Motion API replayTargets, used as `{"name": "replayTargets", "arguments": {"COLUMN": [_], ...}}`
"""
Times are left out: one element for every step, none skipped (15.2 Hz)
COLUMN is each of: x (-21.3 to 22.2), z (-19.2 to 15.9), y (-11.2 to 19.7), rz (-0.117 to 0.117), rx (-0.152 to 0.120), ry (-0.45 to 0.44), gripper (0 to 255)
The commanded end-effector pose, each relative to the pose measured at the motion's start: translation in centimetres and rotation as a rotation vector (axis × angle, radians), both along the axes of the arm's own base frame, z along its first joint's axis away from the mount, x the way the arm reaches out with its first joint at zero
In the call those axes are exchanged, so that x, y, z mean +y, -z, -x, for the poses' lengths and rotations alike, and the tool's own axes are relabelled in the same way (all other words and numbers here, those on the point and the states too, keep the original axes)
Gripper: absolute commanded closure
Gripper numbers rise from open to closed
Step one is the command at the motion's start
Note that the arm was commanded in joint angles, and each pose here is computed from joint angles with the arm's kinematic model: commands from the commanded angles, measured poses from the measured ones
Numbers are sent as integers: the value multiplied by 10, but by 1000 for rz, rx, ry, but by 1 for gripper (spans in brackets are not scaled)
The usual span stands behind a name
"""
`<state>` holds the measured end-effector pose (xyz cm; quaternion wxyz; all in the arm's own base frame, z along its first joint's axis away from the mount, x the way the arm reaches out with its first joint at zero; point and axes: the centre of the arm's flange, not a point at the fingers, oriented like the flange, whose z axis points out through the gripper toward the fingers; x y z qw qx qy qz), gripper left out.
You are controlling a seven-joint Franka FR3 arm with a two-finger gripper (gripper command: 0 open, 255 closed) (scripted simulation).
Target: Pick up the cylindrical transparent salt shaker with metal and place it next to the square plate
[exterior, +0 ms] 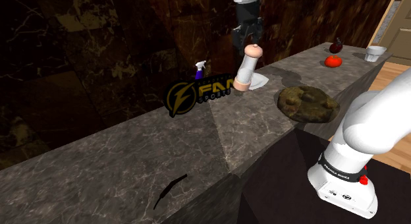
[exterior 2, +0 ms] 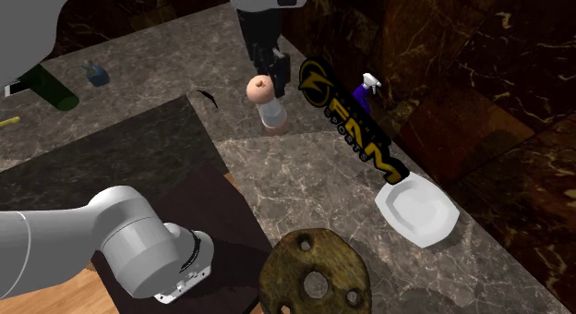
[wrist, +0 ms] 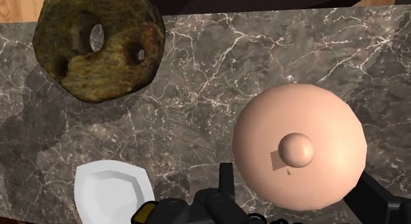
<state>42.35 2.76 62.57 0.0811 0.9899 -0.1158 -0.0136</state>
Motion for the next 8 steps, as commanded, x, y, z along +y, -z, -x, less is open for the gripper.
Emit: {"name": "replayTargets", "arguments": {"x": [1,1,1,1,1,-12,-25,-38], "z": [1,1,1,1,1,1,1,1], "y": [-11,-16,-21,-26,-29,-26,-23,-20], "rz": [0,0,0,0,0,0,0,0], "rx": [0,0,0,0,0,0,0,0], "ry": [0,0,0,0,0,0,0,0], "gripper": [255,255,255,255,255,255,255,255]}}
